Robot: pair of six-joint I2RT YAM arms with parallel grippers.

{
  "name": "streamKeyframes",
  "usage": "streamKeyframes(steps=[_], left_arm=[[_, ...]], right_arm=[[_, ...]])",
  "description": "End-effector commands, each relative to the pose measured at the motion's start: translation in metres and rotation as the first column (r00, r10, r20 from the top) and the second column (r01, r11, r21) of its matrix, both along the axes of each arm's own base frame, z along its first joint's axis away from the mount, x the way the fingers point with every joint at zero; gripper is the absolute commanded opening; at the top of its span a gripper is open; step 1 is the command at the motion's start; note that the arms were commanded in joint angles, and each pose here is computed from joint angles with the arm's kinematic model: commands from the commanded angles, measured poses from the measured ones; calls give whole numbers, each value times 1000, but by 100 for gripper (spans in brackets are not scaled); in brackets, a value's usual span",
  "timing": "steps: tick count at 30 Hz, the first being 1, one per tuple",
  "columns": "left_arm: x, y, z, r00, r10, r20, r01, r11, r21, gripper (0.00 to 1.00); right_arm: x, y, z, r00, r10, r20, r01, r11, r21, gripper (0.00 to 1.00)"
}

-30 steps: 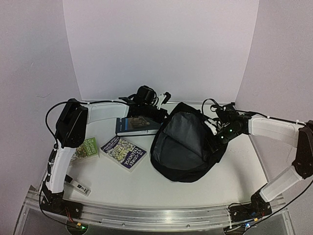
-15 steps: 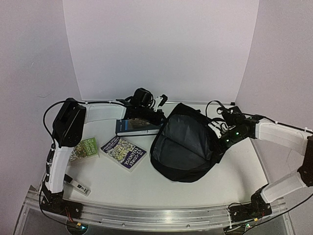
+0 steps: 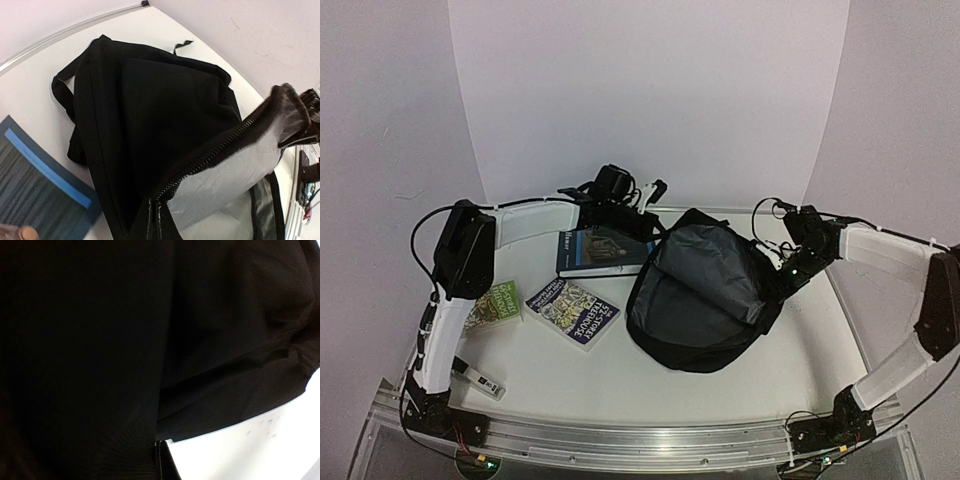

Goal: Pack the student bag
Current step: Unzip the student bag at the center of the board.

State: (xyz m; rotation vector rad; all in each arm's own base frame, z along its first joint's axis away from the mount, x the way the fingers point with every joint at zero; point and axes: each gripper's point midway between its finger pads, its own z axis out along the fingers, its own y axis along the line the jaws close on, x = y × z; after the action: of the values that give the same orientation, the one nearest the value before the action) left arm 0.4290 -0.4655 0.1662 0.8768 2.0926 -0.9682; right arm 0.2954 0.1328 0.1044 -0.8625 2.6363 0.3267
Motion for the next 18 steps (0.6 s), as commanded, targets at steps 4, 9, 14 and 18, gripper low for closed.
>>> streamKeyframes(steps=[4, 9, 14, 18], left_arm=[[39, -1, -19, 997, 69, -47, -67, 997, 37, 0], [48, 3, -26, 990, 130, -61, -127, 990, 53, 26], [51, 11, -27, 983, 172, -66, -167, 983, 82, 58], [47, 25, -5, 977, 205, -51, -202, 978, 58, 70]], right_arm=[[32, -45, -27, 984, -154, -92, 142, 982, -122, 18], [48, -62, -42, 966, -247, -76, 225, 949, -222, 54], [58, -65, -31, 958, -284, -31, 270, 936, -225, 68], [60, -52, 2, 965, -262, 17, 262, 957, -122, 80]])
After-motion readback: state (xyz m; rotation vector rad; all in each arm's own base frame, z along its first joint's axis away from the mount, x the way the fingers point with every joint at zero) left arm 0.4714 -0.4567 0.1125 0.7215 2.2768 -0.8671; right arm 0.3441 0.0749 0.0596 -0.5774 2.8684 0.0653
